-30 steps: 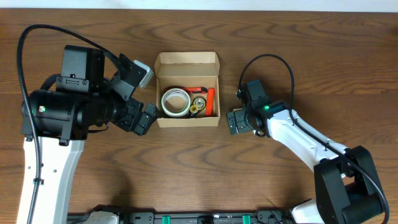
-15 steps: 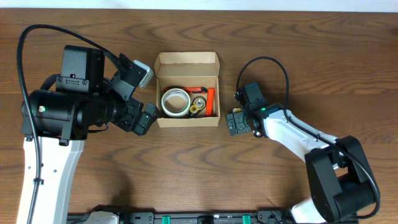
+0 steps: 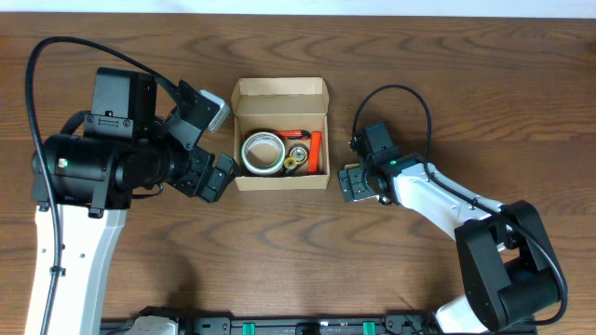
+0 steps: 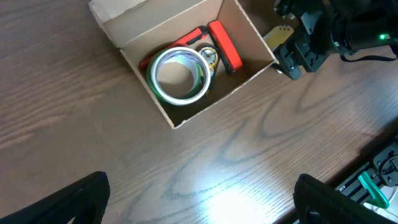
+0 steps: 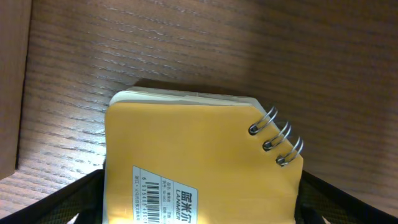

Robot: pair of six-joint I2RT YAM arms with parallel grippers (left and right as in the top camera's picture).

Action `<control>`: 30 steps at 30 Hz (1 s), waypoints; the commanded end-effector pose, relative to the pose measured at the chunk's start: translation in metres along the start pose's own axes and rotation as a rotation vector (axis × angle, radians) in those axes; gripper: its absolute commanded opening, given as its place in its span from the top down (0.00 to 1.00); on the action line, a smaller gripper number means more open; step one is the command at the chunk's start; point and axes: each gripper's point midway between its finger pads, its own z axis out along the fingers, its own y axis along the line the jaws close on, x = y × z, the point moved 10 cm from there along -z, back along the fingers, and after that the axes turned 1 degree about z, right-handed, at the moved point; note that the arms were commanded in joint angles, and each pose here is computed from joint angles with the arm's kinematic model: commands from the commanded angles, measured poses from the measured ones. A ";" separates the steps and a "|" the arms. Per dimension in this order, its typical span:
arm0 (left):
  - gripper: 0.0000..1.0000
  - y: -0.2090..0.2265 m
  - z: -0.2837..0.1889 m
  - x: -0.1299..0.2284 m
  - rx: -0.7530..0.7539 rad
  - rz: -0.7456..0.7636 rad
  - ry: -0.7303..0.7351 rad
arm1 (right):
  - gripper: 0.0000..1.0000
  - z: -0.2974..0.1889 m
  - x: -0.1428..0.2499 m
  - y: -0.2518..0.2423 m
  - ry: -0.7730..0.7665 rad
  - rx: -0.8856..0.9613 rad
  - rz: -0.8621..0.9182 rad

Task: Pack container
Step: 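Move the right gripper to the yellow notepad and grasp it, then carry the notepad into the box on top and release it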

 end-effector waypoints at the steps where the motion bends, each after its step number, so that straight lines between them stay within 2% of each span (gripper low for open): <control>1: 0.05 0.000 -0.004 -0.001 -0.008 0.009 -0.010 | 0.10 0.014 0.013 -0.005 0.074 0.049 -0.016; 14: 0.05 0.000 -0.004 -0.001 -0.008 0.009 -0.010 | 0.15 0.006 0.002 -0.006 0.077 0.051 0.005; 24: 0.04 0.000 -0.004 -0.001 -0.008 0.009 -0.010 | 0.17 -0.044 -0.058 -0.016 0.020 0.056 0.068; 30: 0.05 0.000 -0.004 -0.001 -0.008 0.009 -0.010 | 0.19 -0.102 -0.103 -0.015 -0.069 0.043 0.080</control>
